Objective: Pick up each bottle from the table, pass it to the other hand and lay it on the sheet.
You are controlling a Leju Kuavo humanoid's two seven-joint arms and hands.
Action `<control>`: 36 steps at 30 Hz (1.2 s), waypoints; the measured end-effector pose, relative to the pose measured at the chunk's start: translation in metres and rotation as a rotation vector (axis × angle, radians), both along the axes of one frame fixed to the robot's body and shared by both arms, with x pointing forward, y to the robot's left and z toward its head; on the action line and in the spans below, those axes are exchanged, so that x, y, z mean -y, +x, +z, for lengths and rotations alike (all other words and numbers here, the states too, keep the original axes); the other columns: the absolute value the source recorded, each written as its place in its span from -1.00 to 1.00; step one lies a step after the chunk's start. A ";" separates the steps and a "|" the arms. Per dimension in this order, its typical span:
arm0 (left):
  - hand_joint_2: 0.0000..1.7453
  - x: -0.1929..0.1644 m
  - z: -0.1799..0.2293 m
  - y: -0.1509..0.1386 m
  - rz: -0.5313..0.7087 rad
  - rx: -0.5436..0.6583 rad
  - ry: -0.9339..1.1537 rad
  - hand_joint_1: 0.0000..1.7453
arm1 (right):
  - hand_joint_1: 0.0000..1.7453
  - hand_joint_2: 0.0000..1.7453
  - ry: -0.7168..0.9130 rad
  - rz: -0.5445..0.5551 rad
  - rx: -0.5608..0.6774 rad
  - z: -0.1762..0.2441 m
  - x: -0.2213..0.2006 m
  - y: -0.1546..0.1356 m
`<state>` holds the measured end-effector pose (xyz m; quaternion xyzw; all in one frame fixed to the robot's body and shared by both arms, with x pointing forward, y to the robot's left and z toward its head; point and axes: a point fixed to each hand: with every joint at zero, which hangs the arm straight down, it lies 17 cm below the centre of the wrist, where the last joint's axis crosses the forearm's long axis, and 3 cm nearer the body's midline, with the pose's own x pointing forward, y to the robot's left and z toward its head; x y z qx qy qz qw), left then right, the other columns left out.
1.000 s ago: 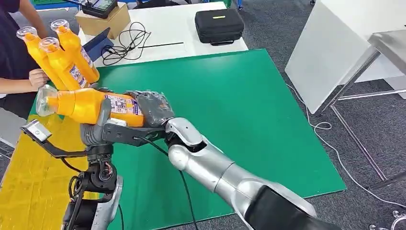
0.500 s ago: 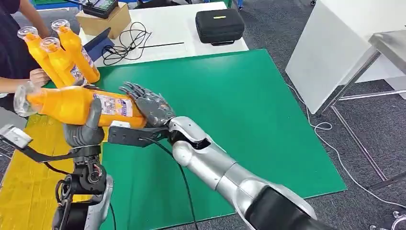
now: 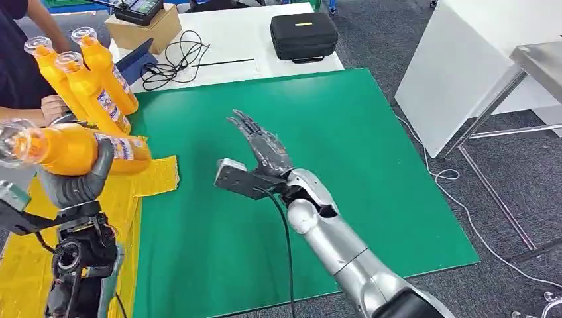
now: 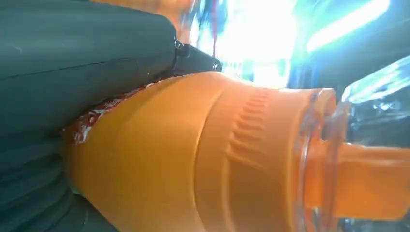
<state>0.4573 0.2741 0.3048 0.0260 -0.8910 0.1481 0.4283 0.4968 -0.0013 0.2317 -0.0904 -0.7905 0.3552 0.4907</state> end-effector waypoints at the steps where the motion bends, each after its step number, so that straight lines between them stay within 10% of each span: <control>1: 1.00 -0.004 -0.001 0.002 0.037 -0.006 0.044 1.00 | -1.00 -1.00 0.005 -0.005 0.005 0.002 0.004 0.000; 11: 1.00 -0.024 -0.016 0.011 0.530 0.006 0.737 1.00 | -1.00 -1.00 0.134 0.036 0.055 0.039 0.021 -0.006; 36: 1.00 -0.032 -0.192 0.046 0.438 -0.407 1.180 1.00 | -1.00 -1.00 0.236 0.239 0.111 0.073 -0.002 -0.049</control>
